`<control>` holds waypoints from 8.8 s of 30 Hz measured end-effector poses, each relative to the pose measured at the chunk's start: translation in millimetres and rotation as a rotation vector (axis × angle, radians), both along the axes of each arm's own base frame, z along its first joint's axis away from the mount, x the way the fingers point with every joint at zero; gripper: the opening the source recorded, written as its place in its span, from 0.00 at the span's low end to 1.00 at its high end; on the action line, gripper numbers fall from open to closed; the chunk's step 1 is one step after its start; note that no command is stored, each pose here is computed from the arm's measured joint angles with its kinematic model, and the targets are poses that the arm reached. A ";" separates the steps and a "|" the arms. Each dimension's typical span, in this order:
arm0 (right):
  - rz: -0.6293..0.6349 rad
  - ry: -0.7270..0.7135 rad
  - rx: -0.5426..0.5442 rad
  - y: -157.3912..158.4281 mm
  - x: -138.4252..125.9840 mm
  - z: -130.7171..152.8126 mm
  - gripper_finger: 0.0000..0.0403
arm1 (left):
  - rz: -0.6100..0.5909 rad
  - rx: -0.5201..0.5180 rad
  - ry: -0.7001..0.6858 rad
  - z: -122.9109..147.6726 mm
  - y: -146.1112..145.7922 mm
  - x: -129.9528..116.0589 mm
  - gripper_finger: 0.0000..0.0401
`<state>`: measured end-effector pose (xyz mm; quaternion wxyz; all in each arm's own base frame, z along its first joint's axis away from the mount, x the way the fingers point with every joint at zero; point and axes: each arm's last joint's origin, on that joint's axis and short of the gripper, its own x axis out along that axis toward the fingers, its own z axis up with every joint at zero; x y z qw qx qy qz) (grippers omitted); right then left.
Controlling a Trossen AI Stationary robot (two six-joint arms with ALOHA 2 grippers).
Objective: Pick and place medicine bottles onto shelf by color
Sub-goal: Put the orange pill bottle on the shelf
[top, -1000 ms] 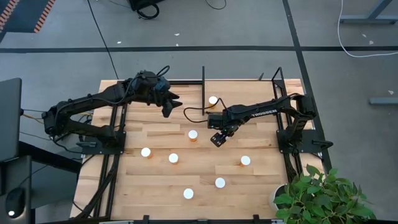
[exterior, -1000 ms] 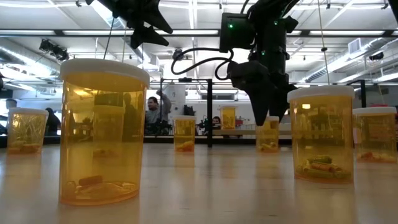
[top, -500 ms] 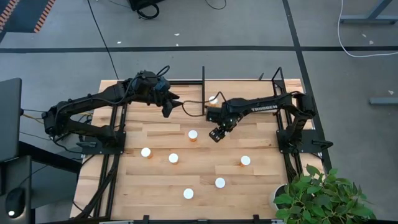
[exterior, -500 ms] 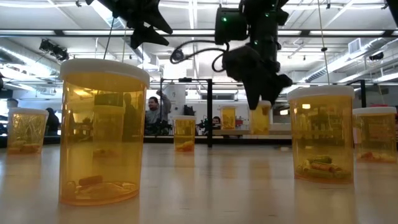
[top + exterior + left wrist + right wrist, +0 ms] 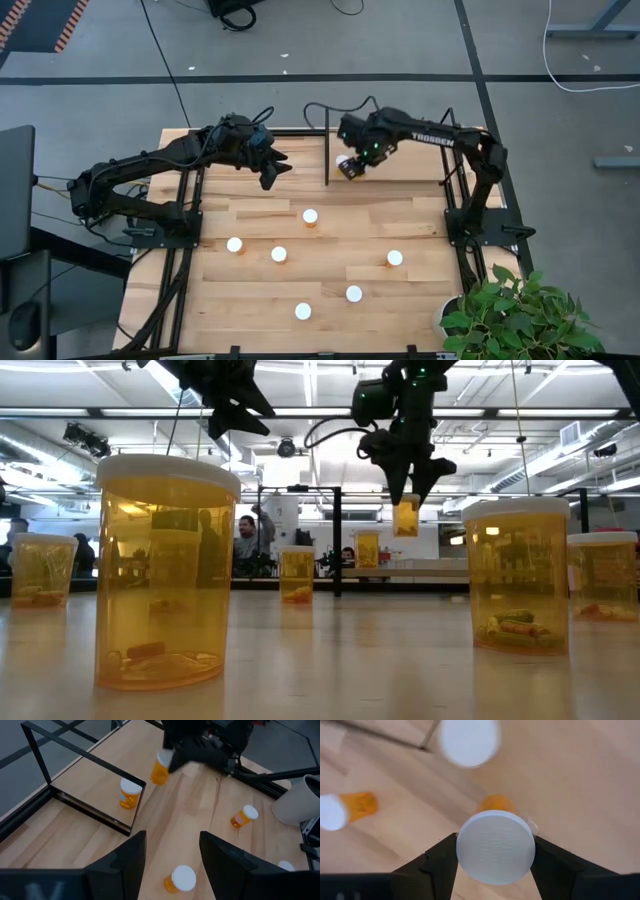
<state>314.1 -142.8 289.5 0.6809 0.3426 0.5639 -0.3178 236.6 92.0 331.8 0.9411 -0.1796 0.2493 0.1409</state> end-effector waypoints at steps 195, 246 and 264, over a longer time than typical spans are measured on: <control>-0.050 0.128 0.133 244.7 -65.3 -107.6 0.68 | 0.114 -0.196 0.027 -5.4 -1.6 -3.2 0.54; 0.040 0.106 -0.066 -60.9 -14.6 -12.6 0.57 | 0.120 -0.067 0.045 -5.0 19.8 -12.1 0.53; 0.045 0.186 -0.019 -129.7 -2.1 -41.9 0.57 | 0.129 -0.070 0.047 -5.2 21.6 -13.2 0.54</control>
